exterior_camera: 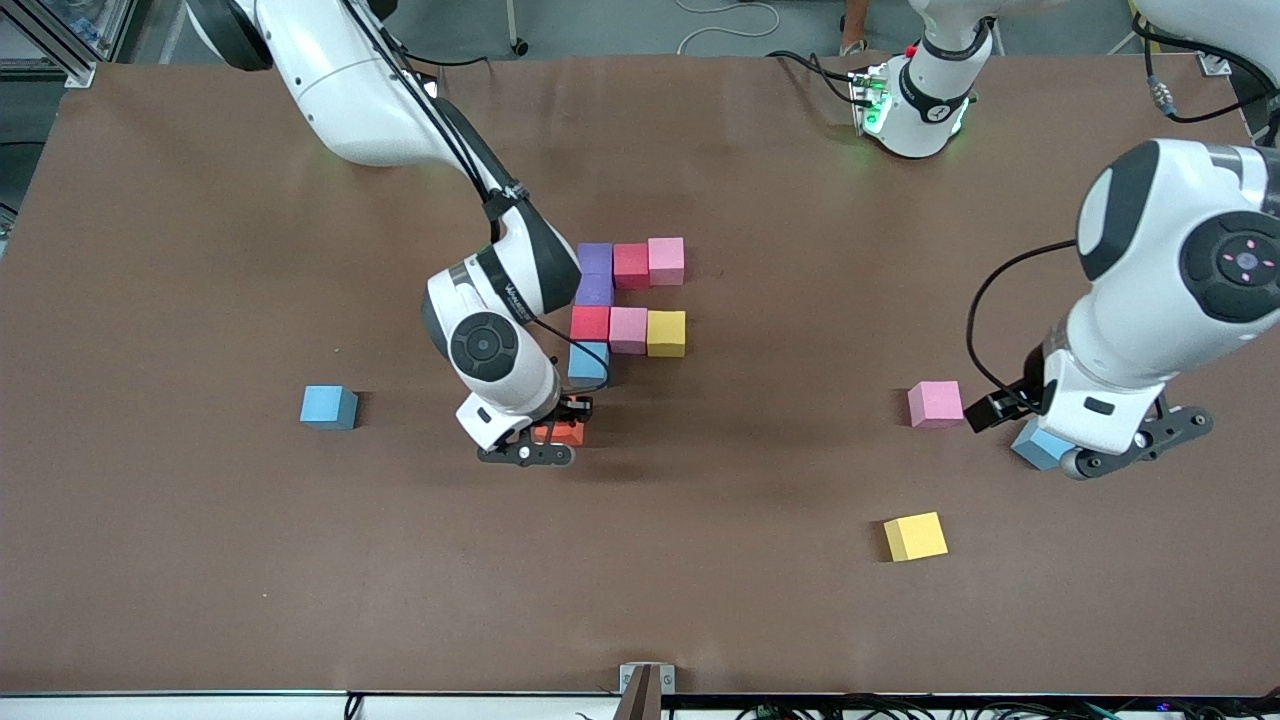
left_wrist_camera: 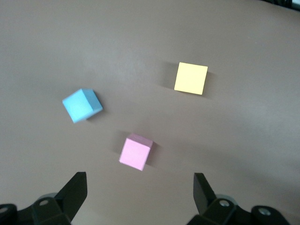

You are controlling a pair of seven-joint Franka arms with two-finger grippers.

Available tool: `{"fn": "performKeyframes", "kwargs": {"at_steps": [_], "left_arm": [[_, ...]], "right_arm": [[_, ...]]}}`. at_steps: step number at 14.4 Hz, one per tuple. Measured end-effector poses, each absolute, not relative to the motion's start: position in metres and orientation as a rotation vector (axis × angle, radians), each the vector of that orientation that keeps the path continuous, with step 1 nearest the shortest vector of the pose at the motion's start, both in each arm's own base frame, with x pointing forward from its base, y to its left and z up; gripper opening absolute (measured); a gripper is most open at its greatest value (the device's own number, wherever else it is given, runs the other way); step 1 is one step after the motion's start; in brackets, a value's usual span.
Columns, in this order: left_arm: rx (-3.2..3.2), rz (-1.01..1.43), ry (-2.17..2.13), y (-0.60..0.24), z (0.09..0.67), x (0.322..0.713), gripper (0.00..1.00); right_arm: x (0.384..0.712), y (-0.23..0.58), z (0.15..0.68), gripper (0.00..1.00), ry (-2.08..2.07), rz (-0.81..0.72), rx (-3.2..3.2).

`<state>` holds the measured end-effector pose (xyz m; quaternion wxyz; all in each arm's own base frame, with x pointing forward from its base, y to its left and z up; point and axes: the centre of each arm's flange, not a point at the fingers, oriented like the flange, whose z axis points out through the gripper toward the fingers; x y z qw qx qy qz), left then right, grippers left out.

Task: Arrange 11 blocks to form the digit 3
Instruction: 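Reach the left gripper to another yellow cube while the right gripper carries orange, then grasp the second yellow cube with the left gripper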

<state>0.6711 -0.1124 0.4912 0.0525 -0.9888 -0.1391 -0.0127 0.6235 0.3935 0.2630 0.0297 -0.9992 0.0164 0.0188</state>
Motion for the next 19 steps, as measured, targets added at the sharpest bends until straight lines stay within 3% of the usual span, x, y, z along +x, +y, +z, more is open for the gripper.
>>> {"fn": "performKeyframes", "kwargs": {"at_steps": [9, 19], "left_arm": [[-3.151, -0.227, -0.062, -0.087, 0.372, 0.75, 1.0], [-3.206, -0.243, 0.031, -0.099, 0.275, 0.765, 1.0]], "right_arm": [[0.608, 0.429, 0.234, 0.49, 0.003, 0.094, -3.099], [0.593, 0.439, 0.23, 0.49, 0.035, 0.147, -3.168]]}}
